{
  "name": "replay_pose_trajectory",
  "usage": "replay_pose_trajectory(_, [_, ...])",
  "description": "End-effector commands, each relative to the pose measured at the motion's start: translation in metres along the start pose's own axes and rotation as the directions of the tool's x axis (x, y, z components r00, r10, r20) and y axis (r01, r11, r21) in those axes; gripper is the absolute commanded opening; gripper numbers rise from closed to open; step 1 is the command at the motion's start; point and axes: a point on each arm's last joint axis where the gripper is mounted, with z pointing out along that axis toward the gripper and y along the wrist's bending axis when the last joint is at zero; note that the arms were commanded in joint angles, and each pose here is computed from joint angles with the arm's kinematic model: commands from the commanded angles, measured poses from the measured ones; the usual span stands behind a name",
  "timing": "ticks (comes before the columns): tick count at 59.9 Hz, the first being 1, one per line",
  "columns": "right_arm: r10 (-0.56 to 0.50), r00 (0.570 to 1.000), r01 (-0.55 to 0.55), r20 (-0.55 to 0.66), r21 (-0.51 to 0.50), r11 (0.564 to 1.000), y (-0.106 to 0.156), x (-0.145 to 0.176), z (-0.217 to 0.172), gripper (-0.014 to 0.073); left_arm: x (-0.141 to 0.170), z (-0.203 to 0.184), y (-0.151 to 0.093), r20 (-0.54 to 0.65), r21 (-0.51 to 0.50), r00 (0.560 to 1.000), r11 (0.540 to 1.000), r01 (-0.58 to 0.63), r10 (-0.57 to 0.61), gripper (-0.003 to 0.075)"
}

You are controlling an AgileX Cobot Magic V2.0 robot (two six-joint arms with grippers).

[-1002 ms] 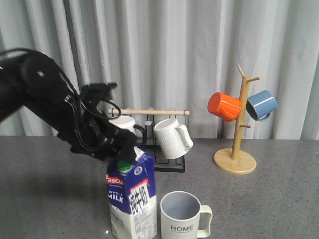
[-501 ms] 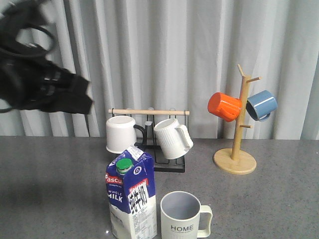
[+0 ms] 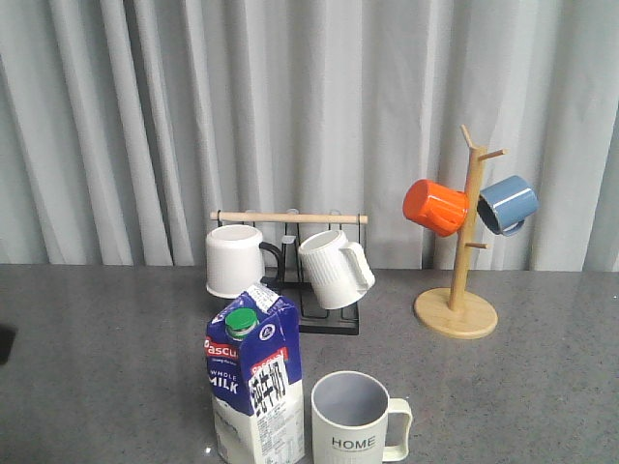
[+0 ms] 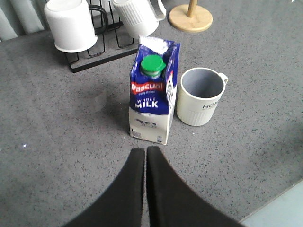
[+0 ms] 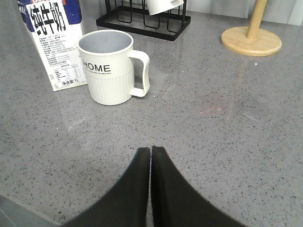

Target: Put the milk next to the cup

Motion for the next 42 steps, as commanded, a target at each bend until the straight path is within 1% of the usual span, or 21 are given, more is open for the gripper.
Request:
replay_pose_trajectory(1, [-0.005, 0.996, 0.005, 0.093, 0.009, 1.000, -0.001, -0.015, -0.003, -0.0005, 0.012, -0.016, -0.002, 0.159, -0.007, 0.987, 1.000, 0.014, -0.012, -0.0008])
replay_pose_trajectory(7, [-0.005, 0.996, 0.005, 0.093, 0.009, 1.000, -0.001, -0.015, -0.003, -0.0005, 0.037, -0.027, -0.004, 0.182, -0.006, 0.983, 1.000, 0.014, -0.013, -0.0008])
replay_pose_trajectory(18, [-0.005, 0.996, 0.005, 0.093, 0.009, 1.000, -0.001, -0.015, -0.003, -0.0005, 0.071, -0.041, -0.008, 0.144, -0.001, 0.989, 1.000, 0.009, -0.008, -0.0008])
replay_pose_trajectory(29, [-0.005, 0.996, 0.005, 0.091, 0.008, 1.000, 0.000, -0.015, -0.003, -0.0005, 0.085, -0.055, -0.010, 0.127, 0.005, 0.992, 1.000, 0.001, -0.002, -0.0008])
replay_pose_trajectory(42, [-0.005, 0.996, 0.005, 0.091, 0.008, 1.000, 0.000, -0.015, -0.003, -0.0005, 0.090, -0.061, -0.011, 0.121, 0.008, 0.993, 1.000, -0.002, 0.001, -0.0008])
